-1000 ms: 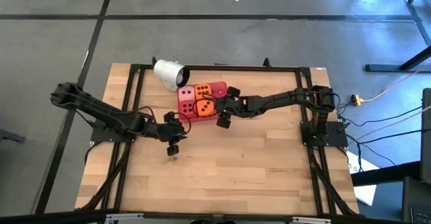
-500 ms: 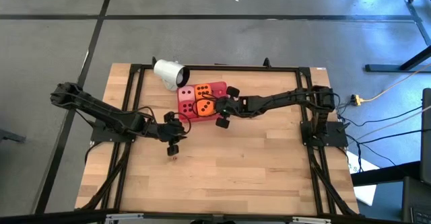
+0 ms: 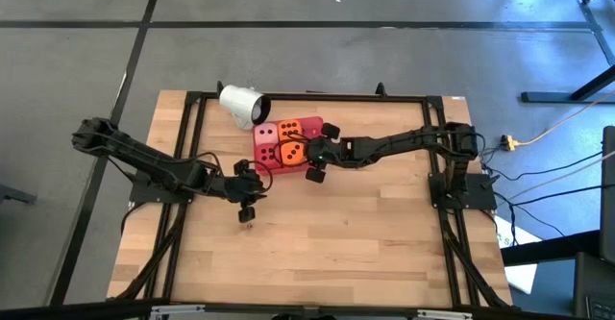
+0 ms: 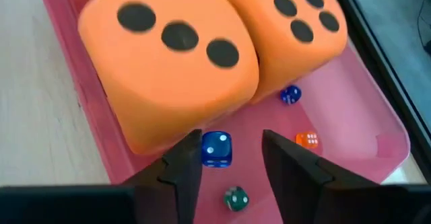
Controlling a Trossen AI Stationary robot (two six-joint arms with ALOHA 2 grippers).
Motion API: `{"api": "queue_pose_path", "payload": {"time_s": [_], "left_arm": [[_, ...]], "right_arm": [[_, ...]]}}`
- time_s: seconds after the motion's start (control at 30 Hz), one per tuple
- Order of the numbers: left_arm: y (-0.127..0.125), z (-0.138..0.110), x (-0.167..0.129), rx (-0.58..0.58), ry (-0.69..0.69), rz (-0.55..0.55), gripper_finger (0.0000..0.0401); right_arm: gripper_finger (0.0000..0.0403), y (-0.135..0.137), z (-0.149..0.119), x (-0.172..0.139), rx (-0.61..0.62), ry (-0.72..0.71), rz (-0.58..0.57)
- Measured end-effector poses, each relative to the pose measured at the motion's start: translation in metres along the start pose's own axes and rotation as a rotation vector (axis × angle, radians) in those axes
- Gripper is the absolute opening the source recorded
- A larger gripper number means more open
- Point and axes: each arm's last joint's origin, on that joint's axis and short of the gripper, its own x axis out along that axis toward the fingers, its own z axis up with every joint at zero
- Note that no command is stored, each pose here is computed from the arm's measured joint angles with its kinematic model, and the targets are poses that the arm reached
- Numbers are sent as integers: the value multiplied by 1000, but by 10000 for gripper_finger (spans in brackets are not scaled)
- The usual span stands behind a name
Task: Pick & Place Dice
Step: Put the small the blue dice into the red bin
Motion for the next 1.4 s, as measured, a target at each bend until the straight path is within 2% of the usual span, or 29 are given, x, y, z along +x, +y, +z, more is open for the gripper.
{"api": "queue_pose_path", "payload": {"time_s": [0.13,0.33,0.6,0.73,0.93,1.03,1.17,1.4], "left_arm": [[0,0,0,0,0,0,86],[0,0,0,0,0,0,86],[0,0,0,0,0,0,86],[0,0,0,0,0,0,86],[0,0,0,0,-1,1,86],[0,0,0,0,-1,2,86],[0,0,0,0,-1,1,86],[0,0,0,0,-1,2,86]], "right_arm": [[167,3,4,-1,-3,-39,21],[171,11,8,-4,-107,-86,88],[171,10,8,-4,-264,-82,23],[171,11,8,-4,-420,-91,47],[171,15,7,-5,-812,-154,177],[171,15,6,-5,-924,-169,182],[172,13,6,-4,-963,-163,163],[172,9,12,-3,-942,-200,118]]}}
